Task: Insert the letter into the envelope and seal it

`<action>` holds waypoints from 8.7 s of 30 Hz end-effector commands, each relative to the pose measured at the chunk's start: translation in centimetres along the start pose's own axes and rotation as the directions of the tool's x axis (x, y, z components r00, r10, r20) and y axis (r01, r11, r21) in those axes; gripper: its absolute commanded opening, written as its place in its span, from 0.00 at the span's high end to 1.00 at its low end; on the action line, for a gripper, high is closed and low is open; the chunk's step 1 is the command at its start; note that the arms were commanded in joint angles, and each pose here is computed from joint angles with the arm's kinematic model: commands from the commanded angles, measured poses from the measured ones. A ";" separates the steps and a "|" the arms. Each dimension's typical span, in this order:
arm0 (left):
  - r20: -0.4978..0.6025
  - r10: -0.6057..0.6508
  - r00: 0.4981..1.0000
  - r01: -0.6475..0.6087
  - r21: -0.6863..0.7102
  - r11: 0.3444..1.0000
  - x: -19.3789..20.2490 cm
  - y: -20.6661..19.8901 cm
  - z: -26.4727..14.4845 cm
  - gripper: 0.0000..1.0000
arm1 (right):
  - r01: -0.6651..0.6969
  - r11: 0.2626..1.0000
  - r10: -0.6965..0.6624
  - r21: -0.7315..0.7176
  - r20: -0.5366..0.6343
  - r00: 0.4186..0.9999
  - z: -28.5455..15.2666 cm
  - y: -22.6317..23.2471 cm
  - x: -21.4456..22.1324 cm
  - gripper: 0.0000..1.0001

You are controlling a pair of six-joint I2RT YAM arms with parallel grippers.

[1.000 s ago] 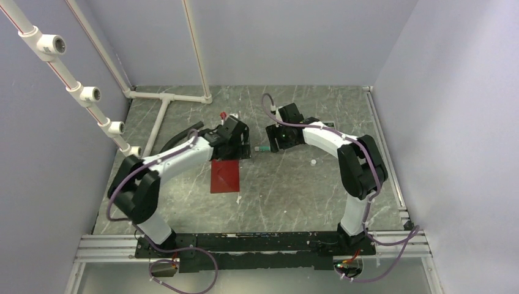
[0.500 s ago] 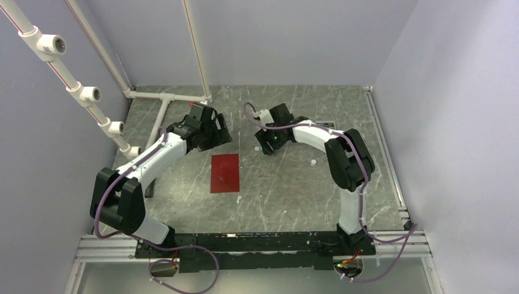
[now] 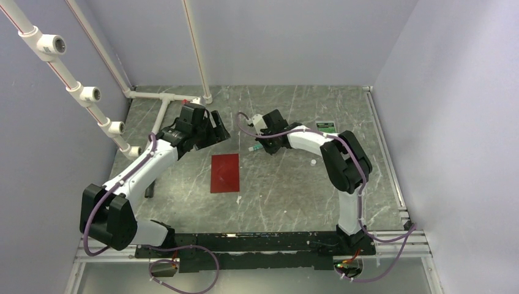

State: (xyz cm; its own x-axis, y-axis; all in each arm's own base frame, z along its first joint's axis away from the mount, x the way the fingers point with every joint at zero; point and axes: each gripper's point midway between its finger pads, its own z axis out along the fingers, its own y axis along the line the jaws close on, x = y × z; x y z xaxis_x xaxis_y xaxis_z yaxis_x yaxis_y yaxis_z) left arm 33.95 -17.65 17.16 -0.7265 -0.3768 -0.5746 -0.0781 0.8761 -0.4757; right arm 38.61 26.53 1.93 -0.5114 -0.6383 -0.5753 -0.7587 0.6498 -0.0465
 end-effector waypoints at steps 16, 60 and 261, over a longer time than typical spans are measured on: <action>0.044 -0.016 0.999 0.015 0.034 0.999 0.0 -0.1 -2.9 0.19 | 0.086 0.996 -0.083 -0.011 0.161 0.983 -2.3 -0.5 -6.8 0.48; 0.042 0.004 0.999 0.000 -0.093 0.996 -0.1 2.6 -3.1 0.17 | -0.517 0.847 0.452 0.127 0.342 0.824 2.3 -2.8 -15.3 0.23; 0.198 -0.092 0.976 -0.146 0.903 0.403 -7.8 -19.6 -17.8 0.98 | 0.023 0.555 0.723 -0.831 0.496 0.482 -33.3 11.4 -19.4 0.62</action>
State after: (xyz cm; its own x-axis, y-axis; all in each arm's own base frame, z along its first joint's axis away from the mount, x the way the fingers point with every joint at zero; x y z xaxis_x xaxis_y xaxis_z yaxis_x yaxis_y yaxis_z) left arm 30.13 -26.99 40.10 -0.6194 -0.4828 -0.6190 0.6362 0.1533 -0.7562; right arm 26.95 33.13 36.90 -0.6686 0.3160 -0.6731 -0.7039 0.0230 0.7100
